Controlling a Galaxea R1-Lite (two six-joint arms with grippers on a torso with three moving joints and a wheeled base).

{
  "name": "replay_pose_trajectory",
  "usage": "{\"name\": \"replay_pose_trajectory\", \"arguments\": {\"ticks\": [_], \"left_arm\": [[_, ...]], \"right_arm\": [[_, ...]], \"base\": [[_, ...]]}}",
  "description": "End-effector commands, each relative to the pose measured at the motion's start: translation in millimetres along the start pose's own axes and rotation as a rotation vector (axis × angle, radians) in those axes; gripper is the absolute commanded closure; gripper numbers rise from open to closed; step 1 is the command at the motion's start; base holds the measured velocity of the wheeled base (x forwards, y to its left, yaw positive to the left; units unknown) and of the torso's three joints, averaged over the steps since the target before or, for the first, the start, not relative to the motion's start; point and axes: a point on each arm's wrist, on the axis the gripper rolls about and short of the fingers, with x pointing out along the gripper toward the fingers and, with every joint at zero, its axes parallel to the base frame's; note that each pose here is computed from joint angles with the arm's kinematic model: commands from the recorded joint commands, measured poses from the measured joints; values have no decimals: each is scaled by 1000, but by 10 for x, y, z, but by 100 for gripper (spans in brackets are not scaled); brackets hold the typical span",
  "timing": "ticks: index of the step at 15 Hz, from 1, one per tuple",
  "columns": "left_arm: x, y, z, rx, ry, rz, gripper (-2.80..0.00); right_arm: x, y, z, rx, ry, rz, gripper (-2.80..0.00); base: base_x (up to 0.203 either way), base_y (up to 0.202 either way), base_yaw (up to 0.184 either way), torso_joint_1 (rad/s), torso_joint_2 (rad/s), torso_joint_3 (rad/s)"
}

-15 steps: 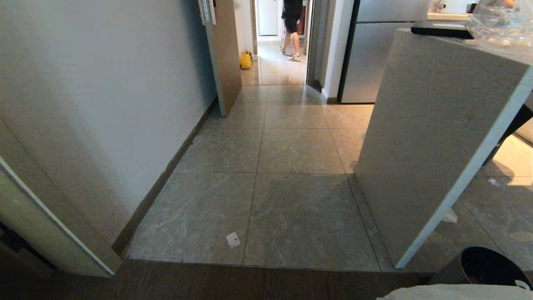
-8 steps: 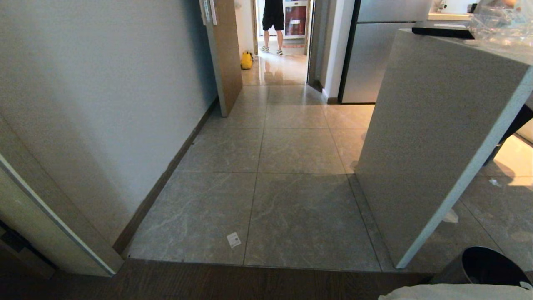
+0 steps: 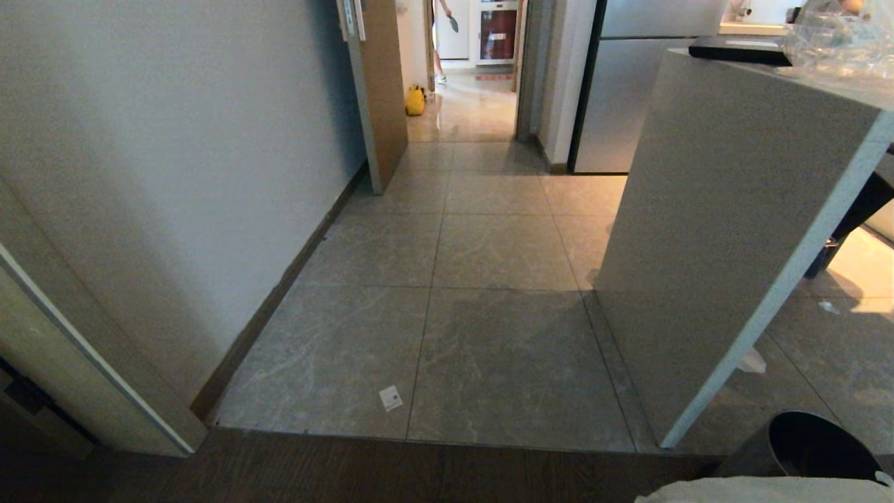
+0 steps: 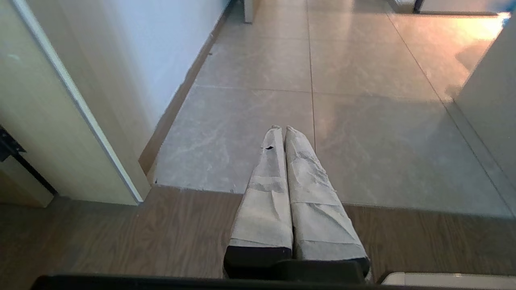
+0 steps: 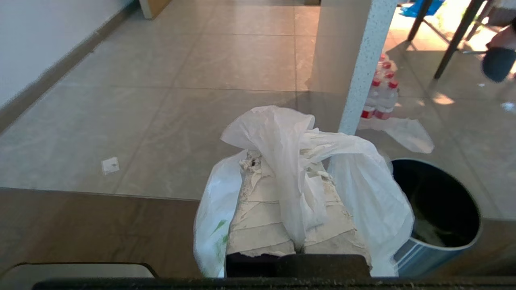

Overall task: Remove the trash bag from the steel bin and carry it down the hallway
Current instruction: Put the trash bag at the door

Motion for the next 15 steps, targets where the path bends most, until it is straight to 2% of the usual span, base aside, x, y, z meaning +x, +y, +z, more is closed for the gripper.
{"name": "replay_pose_trajectory", "arguments": {"ticks": [1, 15], "left_arm": [[0, 0, 1, 0, -1, 0, 0], [0, 0, 0, 0, 0, 0, 0]], "right_arm": [[1, 0, 1, 0, 1, 0, 0], [2, 0, -5, -3, 4, 0, 0]], "base": [[0, 0, 0, 0, 0, 0], [0, 0, 0, 0, 0, 0]]}}
